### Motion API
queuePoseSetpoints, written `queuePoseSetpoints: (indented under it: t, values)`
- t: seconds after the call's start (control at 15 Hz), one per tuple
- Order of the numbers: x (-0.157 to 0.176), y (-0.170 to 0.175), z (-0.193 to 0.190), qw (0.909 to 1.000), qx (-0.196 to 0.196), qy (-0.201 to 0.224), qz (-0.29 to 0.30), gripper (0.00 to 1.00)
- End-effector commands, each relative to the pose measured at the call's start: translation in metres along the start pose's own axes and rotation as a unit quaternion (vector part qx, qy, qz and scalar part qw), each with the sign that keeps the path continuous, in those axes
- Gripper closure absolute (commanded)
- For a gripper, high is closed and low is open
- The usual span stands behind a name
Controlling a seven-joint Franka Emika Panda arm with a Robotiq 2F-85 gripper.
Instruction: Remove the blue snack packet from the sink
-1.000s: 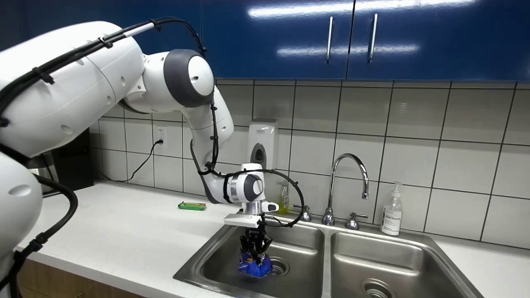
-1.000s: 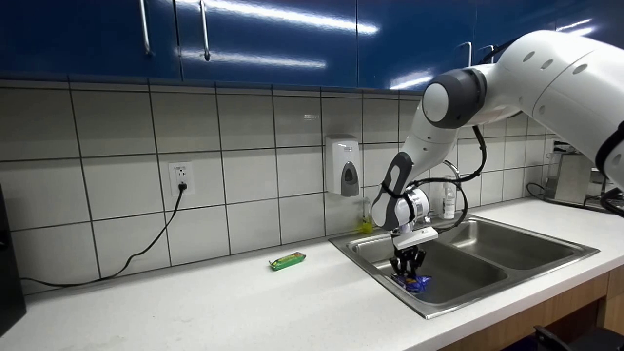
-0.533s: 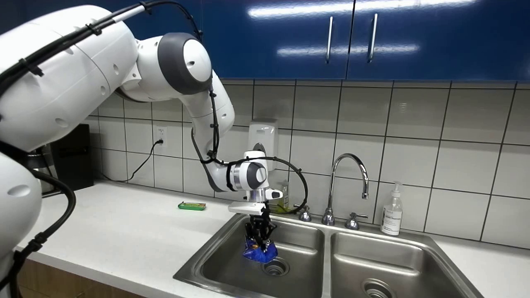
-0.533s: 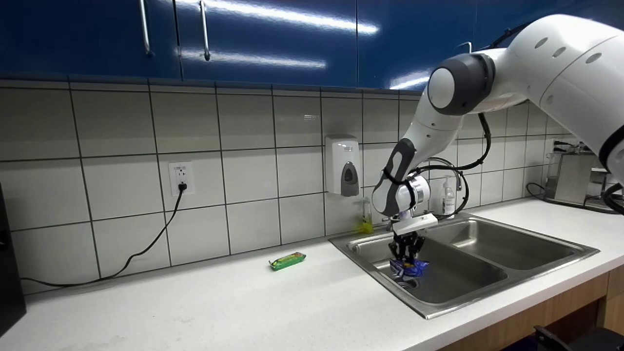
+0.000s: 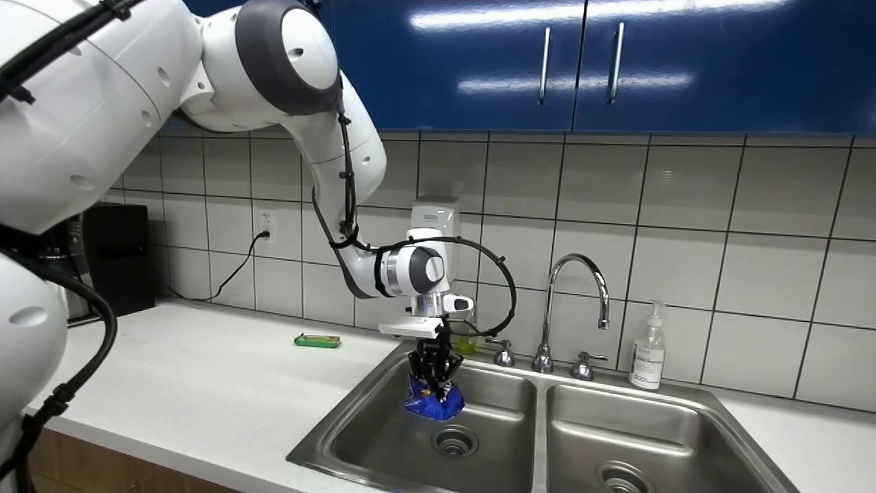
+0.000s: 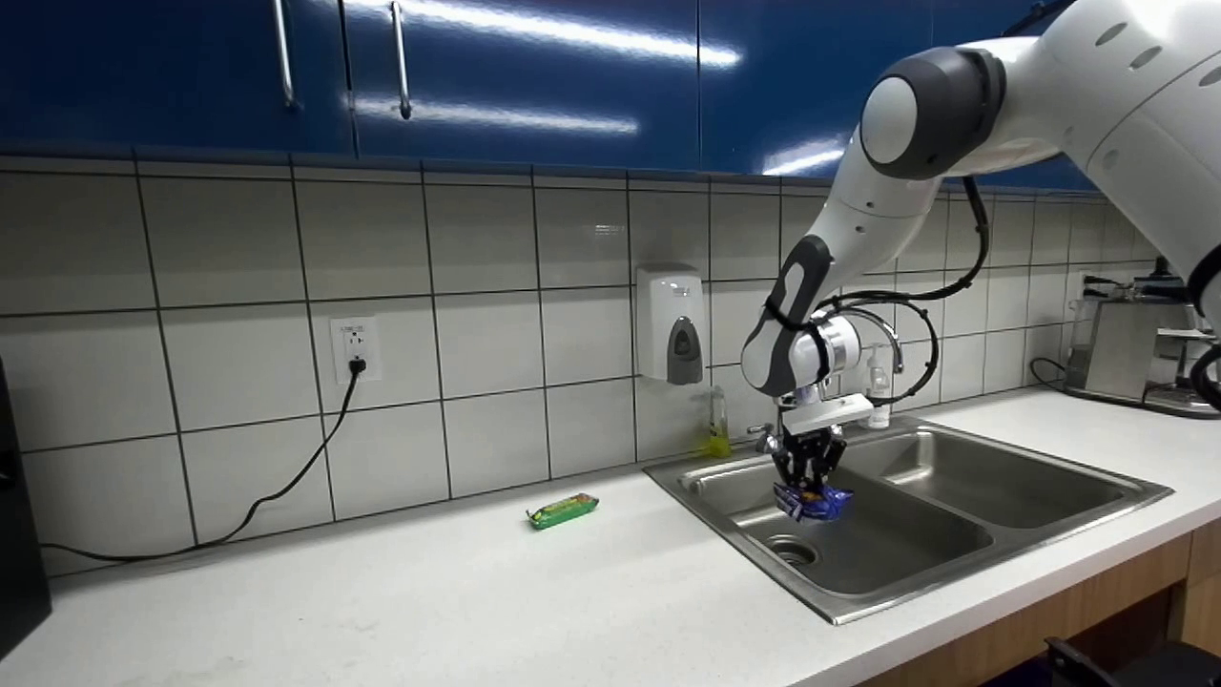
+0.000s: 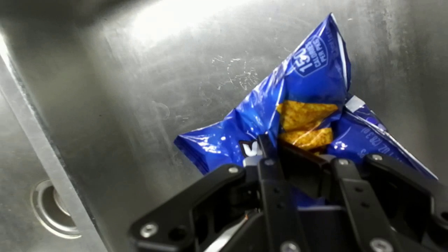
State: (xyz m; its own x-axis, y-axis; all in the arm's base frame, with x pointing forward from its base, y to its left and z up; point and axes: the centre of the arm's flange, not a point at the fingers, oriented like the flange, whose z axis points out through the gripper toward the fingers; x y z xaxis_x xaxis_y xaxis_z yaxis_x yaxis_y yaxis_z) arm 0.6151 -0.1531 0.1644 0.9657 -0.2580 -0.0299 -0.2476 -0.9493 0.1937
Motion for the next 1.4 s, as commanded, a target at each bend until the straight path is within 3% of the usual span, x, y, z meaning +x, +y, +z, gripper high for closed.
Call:
queuePoseSetpoints:
  t: [0.0,0.6,1.33]
  values:
    - [-0.034,0.027,-0.023,0.9999,0.008,0.005,-0.005,0.99]
    - [-0.081,0.054,-0.048,0.9994,0.015,-0.002,-0.031,0.99]
    - [-0.129,0.019,-0.084,0.9919,0.008,0.025,-0.124,0.99]
